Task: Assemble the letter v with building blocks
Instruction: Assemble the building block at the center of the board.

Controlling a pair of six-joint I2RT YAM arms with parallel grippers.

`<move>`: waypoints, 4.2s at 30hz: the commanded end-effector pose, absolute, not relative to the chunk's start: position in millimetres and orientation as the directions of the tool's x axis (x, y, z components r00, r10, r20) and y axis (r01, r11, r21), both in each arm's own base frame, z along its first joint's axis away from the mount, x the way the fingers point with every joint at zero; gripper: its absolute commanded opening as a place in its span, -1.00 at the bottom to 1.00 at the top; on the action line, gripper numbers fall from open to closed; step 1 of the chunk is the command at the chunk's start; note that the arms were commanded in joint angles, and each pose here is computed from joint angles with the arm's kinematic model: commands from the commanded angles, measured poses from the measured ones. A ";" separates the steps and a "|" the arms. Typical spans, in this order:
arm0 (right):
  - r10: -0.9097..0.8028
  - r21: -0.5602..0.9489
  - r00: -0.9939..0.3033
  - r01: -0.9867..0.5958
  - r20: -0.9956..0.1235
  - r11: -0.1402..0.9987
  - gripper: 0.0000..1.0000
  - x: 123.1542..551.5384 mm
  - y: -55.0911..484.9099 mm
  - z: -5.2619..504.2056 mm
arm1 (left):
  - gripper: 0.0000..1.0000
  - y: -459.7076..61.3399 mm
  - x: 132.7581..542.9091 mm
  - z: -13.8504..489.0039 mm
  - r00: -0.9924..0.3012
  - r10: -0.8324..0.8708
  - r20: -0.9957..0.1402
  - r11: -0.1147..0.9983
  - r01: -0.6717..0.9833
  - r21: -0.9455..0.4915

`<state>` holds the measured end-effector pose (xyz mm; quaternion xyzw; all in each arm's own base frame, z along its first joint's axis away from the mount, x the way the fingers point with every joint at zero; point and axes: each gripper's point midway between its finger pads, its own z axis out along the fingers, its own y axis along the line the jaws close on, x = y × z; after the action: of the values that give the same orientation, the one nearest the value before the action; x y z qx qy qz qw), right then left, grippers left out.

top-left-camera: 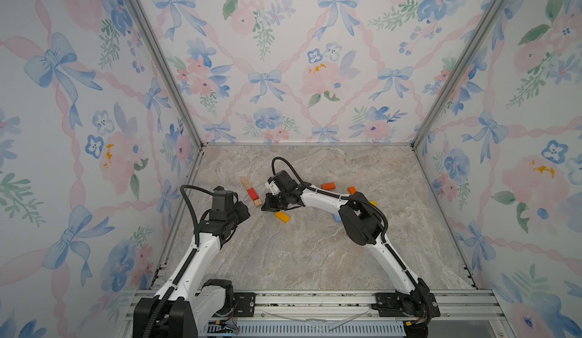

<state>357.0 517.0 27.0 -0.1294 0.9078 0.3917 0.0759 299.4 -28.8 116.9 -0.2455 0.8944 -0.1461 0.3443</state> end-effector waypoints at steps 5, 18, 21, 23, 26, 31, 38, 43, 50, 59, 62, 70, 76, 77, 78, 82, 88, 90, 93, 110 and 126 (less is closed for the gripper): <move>-0.155 0.640 -0.973 -0.231 -0.174 0.733 -1.00 362.1 501.9 -7.0 | -0.15 -28.3 296.5 116.0 -0.638 -0.549 -0.540 0.830 -0.340 -0.441; -0.145 0.642 -0.974 -0.222 -0.171 0.734 -1.00 368.5 507.1 -13.6 | -0.15 -27.8 296.5 115.5 -0.637 -0.550 -0.540 0.830 -0.343 -0.440; -0.144 0.641 -0.975 -0.221 -0.171 0.735 -1.00 370.1 508.0 -14.8 | -0.15 -27.5 296.3 114.8 -0.638 -0.549 -0.540 0.830 -0.345 -0.438; -0.142 0.641 -0.975 -0.219 -0.171 0.735 -1.00 371.2 508.4 -15.4 | -0.15 -27.4 296.1 114.4 -0.638 -0.549 -0.540 0.831 -0.345 -0.437; -0.139 0.640 -0.976 -0.216 -0.169 0.738 -1.00 372.4 507.8 -17.1 | -0.15 -27.4 295.9 113.6 -0.640 -0.549 -0.538 0.831 -0.346 -0.436; -0.134 0.638 -0.977 -0.211 -0.167 0.740 -1.00 374.0 506.5 -18.9 | -0.15 -27.3 296.2 113.3 -0.639 -0.549 -0.538 0.831 -0.347 -0.435; -0.126 0.636 -0.978 -0.205 -0.167 0.744 -1.00 376.6 504.9 -20.6 | -0.15 -27.0 296.0 112.7 -0.641 -0.549 -0.537 0.831 -0.349 -0.433; -0.118 0.638 -0.978 -0.200 -0.170 0.744 -1.00 380.6 503.9 -20.5 | -0.15 -27.0 296.0 112.5 -0.640 -0.550 -0.536 0.830 -0.350 -0.434; -0.115 0.638 -0.978 -0.199 -0.172 0.744 -1.00 381.9 503.2 -18.9 | -0.41 -25.1 294.5 105.5 -0.641 -0.565 -0.519 0.821 -0.376 -0.429; -0.117 0.638 -0.978 -0.203 -0.174 0.743 -1.00 377.7 499.0 -12.2 | -0.83 -34.2 302.0 73.3 -0.715 -0.577 -0.394 0.807 -0.426 -0.409; -0.116 0.638 -0.978 -0.201 -0.174 0.743 -1.00 374.8 495.8 -9.3 | -0.99 -34.4 306.2 57.3 -0.735 -0.583 -0.345 0.802 -0.456 -0.385; -0.101 0.643 -0.981 -0.183 -0.163 0.743 -1.00 367.9 488.9 -7.1 | -1.00 -30.1 323.7 38.8 -0.742 -0.587 -0.325 0.801 -0.472 -0.368; -0.106 0.646 -0.980 -0.192 -0.170 0.739 -1.00 366.3 487.6 -0.9 | -1.00 -27.7 336.2 25.9 -0.739 -0.596 -0.312 0.790 -0.472 -0.392; -0.107 0.645 -0.980 -0.193 -0.170 0.739 -1.00 365.9 487.2 -0.5 | -1.00 -28.2 337.8 24.1 -0.740 -0.598 -0.308 0.787 -0.471 -0.398; -0.107 0.645 -0.979 -0.195 -0.173 0.739 -1.00 366.1 487.0 0.4 | -1.00 -28.8 338.8 22.1 -0.741 -0.600 -0.301 0.784 -0.471 -0.404; -0.104 0.643 -0.979 -0.195 -0.177 0.741 -1.00 367.9 484.3 2.4 | -1.00 -31.9 341.7 14.6 -0.744 -0.608 -0.279 0.774 -0.476 -0.418; -0.101 0.643 -0.979 -0.194 -0.178 0.741 -1.00 367.1 482.3 3.1 | -1.00 -37.0 347.7 10.3 -0.741 -0.619 -0.259 0.755 -0.472 -0.455; -0.099 0.643 -0.979 -0.192 -0.178 0.741 -1.00 367.1 481.7 3.0 | -1.00 -37.8 349.2 9.5 -0.740 -0.622 -0.256 0.751 -0.473 -0.460; -0.096 0.642 -0.980 -0.188 -0.176 0.743 -1.00 367.1 480.4 1.4 | -1.00 -38.4 351.3 8.3 -0.739 -0.623 -0.254 0.749 -0.472 -0.464; -0.091 0.643 -0.982 -0.179 -0.168 0.745 -1.00 366.4 479.6 -3.1 | -1.00 -47.6 354.1 -4.4 -0.752 -0.629 -0.199 0.726 -0.477 -0.496; -0.090 0.646 -0.982 -0.177 -0.166 0.743 -1.00 366.3 480.3 -3.0 | -1.00 -47.3 352.8 -8.1 -0.752 -0.630 -0.191 0.726 -0.484 -0.489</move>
<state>369.3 505.7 26.6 -0.0993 0.9077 0.3986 0.0861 375.9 -52.6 19.7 -0.2811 0.9013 -0.2361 0.2301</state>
